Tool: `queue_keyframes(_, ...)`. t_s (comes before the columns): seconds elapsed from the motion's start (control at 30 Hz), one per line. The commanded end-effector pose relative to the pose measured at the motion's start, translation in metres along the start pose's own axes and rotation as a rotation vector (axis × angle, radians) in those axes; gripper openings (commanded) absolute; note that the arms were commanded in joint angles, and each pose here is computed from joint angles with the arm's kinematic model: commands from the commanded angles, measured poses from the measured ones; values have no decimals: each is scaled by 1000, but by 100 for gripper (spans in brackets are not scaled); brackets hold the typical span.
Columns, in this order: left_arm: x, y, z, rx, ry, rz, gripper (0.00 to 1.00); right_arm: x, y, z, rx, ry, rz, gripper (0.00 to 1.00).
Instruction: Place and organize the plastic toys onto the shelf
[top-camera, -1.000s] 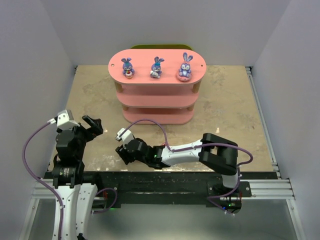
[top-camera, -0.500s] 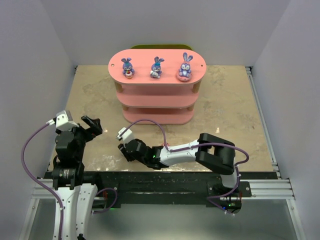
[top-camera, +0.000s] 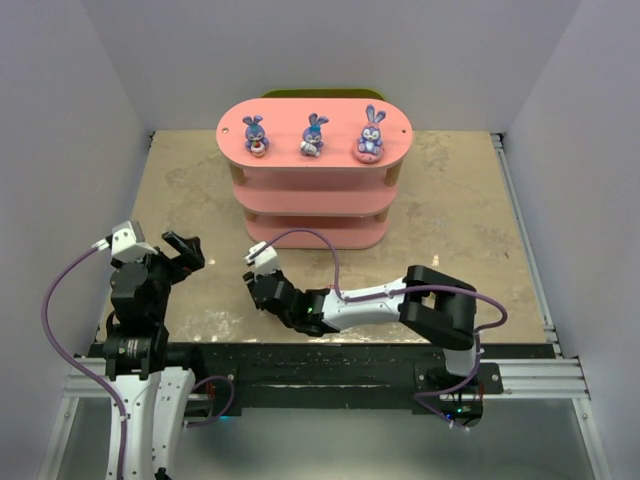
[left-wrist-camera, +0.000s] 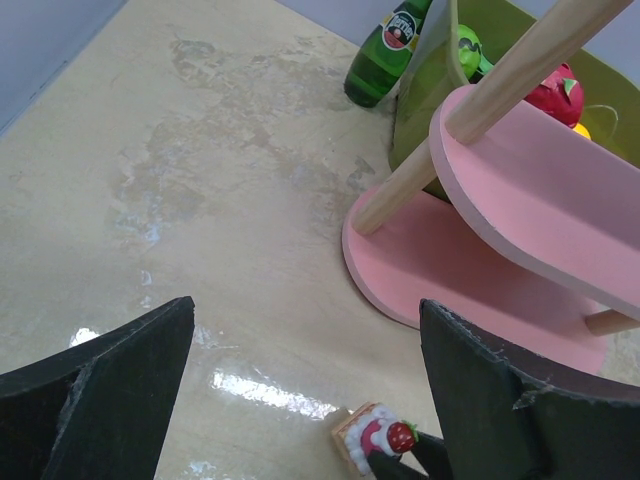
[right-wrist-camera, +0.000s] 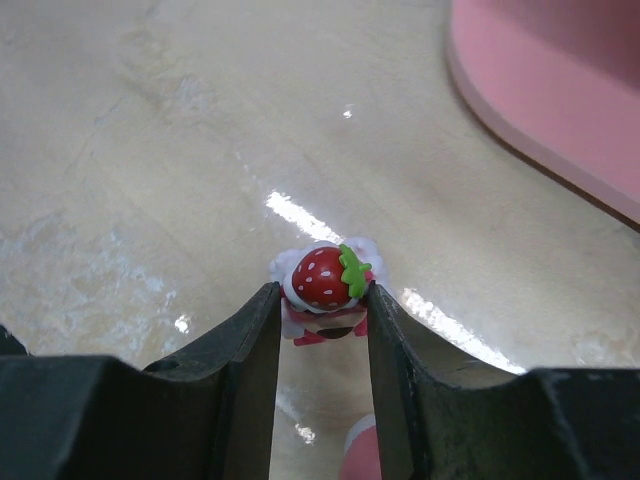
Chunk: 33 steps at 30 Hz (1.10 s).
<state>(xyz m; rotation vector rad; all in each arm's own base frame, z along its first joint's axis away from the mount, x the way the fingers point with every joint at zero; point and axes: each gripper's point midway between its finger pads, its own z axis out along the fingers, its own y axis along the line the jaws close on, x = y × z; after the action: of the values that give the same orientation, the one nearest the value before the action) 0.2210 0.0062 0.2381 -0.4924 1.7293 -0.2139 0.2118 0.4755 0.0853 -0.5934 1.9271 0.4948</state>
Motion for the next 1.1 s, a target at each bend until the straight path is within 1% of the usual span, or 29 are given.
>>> queue_keyframes(0.0,-10,-5,1,20,-45,-10,98,-80,-33,-16,159,-176,228,0)
queue_keyframes(0.03,-11,-6,0,23,-47,-10,98,-87,-52,-19,208,-190,252,0)
queue_keyframes(0.07,-11,-5,0,21,-48,-10,98,-79,-64,-20,237,-185,274,0)
queue_keyframes(0.13,-10,-6,0,24,-45,-10,98,-87,-91,-27,290,-208,313,0)
queue_keyframes(0.27,-10,-6,1,26,-44,-9,98,-74,-137,-41,426,-196,344,0)
queue_keyframes(0.53,-10,-7,0,31,-43,-9,98,-48,-199,-72,620,-174,372,0)
queue_keyframes(0.67,-9,-7,1,34,-42,-7,98,-40,-224,-79,683,-174,375,0)
queue_keyframes(0.73,-9,-7,1,33,-37,-7,98,-45,-237,-81,691,-193,389,0)
queue_keyframes(0.8,-8,-8,2,35,-33,-5,98,-37,-249,-85,705,-191,374,0)
queue_keyframes(0.83,-8,-8,2,36,-33,-5,98,-44,-255,-85,692,-217,401,0)
queue_keyframes(0.87,-7,-8,3,36,-26,-3,98,-38,-261,-87,696,-204,378,0)
queue_keyframes(1.07,-8,-7,1,31,-32,-8,98,-42,-275,-84,709,-233,386,0)
